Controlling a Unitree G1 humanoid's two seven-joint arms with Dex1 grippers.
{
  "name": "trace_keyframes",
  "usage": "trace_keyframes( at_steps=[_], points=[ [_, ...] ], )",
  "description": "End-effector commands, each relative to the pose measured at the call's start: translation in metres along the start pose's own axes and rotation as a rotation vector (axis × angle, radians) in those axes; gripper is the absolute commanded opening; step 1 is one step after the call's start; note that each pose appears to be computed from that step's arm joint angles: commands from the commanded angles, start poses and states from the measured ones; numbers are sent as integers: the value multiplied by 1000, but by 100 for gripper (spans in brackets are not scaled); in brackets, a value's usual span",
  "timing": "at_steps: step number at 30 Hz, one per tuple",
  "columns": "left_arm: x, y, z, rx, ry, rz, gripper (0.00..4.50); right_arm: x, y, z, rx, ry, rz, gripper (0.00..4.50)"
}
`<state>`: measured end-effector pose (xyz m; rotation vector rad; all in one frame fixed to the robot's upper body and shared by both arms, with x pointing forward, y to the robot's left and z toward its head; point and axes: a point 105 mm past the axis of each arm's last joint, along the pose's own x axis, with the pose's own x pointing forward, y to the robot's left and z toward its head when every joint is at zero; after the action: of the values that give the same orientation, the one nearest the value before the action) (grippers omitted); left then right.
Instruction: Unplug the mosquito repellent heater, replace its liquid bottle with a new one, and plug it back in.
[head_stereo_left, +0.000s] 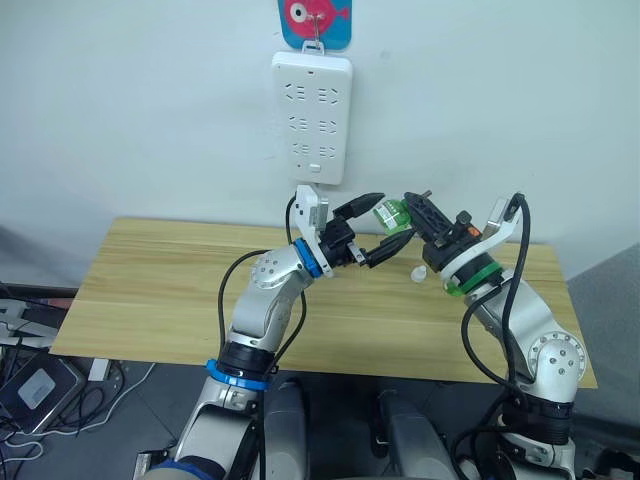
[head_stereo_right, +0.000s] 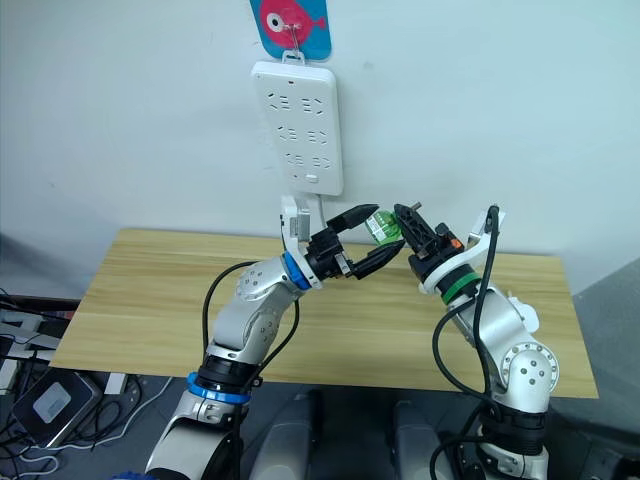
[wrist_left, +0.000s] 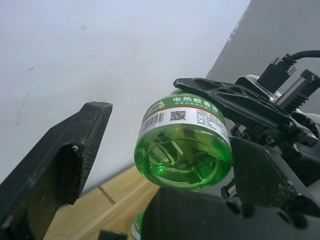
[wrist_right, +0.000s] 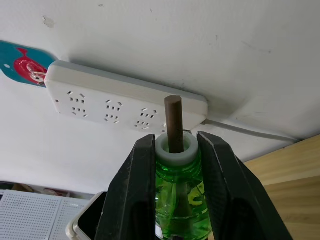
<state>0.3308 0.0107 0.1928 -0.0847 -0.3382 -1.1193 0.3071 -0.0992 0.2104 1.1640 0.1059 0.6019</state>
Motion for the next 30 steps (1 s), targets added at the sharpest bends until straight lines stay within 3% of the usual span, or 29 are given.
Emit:
trace_keyframes(
  at_steps=[1,5,11,18,21,22,26,30],
  points=[
    [4,-4,7,27,-33,-9,360,-3,15,3,-11,-22,52,86],
    [6,-5,8,26,-38,-9,240,-3,16,2,-13,-25,49,86],
    [6,-6,7,21,-39,-10,229,-2,16,-1,-48,-8,34,86],
    [4,-4,4,8,-20,-12,229,-12,16,-15,-200,143,19,332],
    [-1,-1,4,-3,-4,-35,229,-40,2,-12,-370,297,-63,440],
    [-2,-1,4,-5,-1,-40,229,-47,-1,-10,-402,334,-84,446],
    [-15,5,3,-14,21,-44,229,-92,-53,48,-731,475,-444,446],
    [-19,3,-1,-21,30,-45,229,-121,-94,98,-949,589,-707,446]
  ],
)
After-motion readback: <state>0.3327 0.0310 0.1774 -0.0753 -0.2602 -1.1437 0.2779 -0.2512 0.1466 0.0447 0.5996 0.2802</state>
